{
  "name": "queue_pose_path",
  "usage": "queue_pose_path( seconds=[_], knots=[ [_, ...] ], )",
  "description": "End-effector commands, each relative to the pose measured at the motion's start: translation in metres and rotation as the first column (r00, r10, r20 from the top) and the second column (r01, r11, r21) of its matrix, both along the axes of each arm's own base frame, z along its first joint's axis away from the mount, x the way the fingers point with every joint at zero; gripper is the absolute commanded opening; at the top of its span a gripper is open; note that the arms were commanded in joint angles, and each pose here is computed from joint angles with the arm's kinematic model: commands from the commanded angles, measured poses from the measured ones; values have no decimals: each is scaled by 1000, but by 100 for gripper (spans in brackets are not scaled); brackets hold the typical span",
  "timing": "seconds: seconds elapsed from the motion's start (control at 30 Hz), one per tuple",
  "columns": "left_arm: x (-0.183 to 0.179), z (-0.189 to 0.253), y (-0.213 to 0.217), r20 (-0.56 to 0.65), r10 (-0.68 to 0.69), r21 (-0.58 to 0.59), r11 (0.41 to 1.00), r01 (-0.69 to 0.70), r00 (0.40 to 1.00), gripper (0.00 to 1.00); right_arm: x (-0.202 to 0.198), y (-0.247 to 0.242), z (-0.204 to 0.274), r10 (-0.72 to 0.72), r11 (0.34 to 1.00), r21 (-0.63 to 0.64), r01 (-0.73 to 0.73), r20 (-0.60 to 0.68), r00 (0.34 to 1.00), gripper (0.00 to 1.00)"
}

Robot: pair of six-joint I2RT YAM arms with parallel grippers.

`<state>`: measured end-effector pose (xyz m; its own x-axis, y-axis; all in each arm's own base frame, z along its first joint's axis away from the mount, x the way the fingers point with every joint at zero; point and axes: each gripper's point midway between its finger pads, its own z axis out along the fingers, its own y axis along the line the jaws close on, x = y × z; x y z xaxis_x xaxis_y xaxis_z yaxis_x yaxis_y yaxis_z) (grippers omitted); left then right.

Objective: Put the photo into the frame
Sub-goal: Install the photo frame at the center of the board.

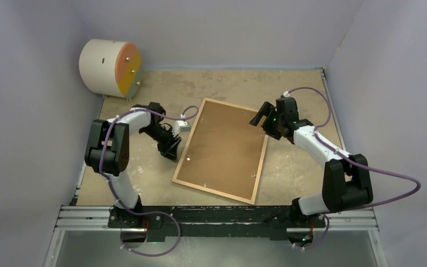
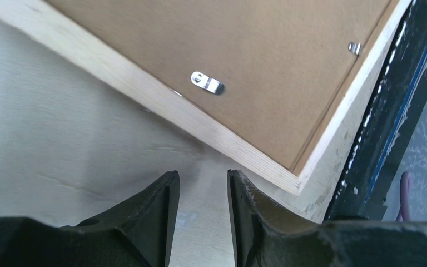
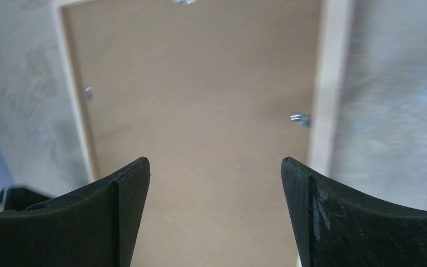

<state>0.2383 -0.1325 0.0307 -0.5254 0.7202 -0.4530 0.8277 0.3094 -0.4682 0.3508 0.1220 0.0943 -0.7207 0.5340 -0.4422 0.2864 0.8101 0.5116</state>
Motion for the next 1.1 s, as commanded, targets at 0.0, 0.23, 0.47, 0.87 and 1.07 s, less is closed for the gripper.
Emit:
queue_pose_path(
  seconds=[0.0,0.23,0.47,0.87,1.07],
  knots=[
    [24,11,-13,-12,63,-112,992,-63,998,41,-5,65,44,136,983,103,-151,141,981,88],
    [26,-5,-18,-76,79,-124,988,-88,994,38,-49,191,38,348,869,309,-387,176,921,81],
    [26,-7,-15,-74,80,-123,988,-89,994,29,-77,272,16,488,770,390,-505,149,860,73],
    [26,-15,-9,-72,101,-105,989,-108,992,24,-103,310,-18,544,727,466,-505,58,837,63],
    [26,-15,-8,-63,101,-100,989,-107,993,23,-105,313,-30,546,737,460,-494,25,837,64]
  ],
)
